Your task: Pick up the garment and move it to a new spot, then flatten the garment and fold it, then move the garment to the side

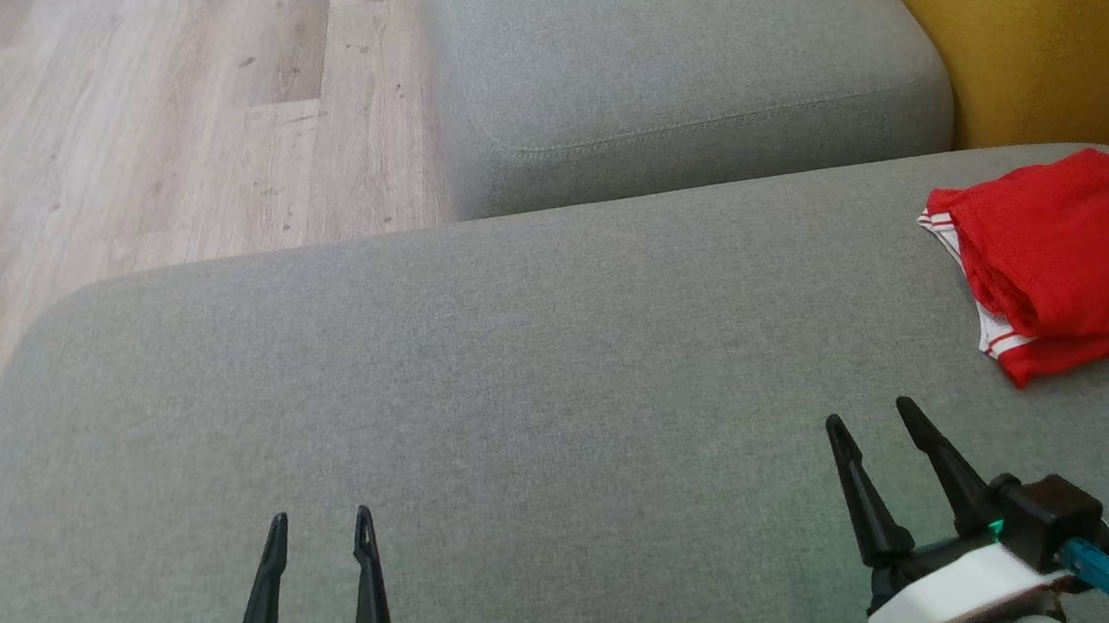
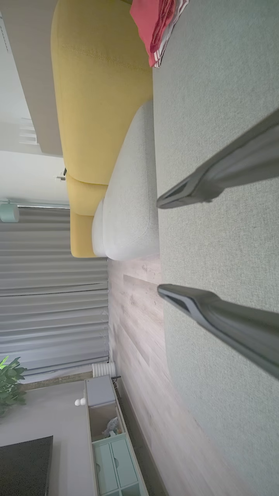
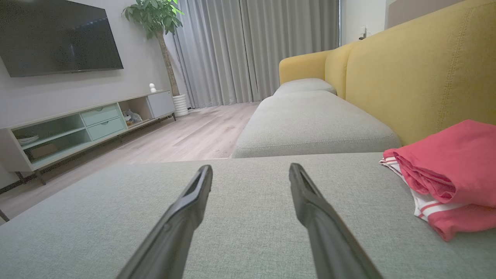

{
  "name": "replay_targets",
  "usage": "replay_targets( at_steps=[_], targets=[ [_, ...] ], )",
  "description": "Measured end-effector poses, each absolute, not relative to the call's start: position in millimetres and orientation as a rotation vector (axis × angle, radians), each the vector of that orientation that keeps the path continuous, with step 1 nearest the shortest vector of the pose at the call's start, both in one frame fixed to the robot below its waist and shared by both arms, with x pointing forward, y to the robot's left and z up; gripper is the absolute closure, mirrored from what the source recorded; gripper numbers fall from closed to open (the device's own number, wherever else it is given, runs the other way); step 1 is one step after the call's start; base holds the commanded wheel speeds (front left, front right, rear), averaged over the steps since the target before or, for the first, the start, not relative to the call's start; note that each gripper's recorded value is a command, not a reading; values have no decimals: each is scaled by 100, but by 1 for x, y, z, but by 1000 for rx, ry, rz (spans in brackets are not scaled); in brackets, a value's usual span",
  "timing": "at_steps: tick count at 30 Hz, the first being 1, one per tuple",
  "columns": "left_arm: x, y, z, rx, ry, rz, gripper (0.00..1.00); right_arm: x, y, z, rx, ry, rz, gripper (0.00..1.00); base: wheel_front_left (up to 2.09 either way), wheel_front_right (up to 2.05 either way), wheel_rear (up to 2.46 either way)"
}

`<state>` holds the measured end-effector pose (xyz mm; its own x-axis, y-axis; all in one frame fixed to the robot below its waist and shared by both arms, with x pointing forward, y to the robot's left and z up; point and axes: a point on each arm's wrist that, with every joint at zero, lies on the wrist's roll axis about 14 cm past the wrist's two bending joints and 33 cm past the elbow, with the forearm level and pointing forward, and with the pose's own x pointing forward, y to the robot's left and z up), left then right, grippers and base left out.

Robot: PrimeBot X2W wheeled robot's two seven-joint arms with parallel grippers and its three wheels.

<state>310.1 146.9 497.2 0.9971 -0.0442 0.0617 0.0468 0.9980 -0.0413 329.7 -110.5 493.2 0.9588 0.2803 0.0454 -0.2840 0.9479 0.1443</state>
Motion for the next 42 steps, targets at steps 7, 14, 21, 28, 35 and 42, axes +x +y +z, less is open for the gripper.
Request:
replay_targets(
  at_steps=[7, 14, 21, 28, 35, 42],
  targets=[
    [304, 148, 479, -36, -5, -42, 100, 324, -110, 478, 157, 25, 280, 100, 0, 0, 0],
    [291, 151, 452, -90, 93, -21, 100, 309, -116, 448, 207, 128, 246, 100, 0, 0, 0],
    [293, 155, 448, -173, 119, -2, 100, 311, -123, 445, 284, 148, 209, 100, 0, 0, 0],
    [299, 156, 449, -260, 129, 5, 100, 315, -130, 445, 359, 159, 172, 100, 0, 0, 0],
    [302, 159, 446, -344, 151, 25, 100, 321, -136, 448, 434, 158, 141, 100, 0, 0, 0],
    [306, 164, 445, -428, 163, 47, 100, 323, -143, 447, 511, 169, 106, 100, 0, 0, 0]
  ],
)
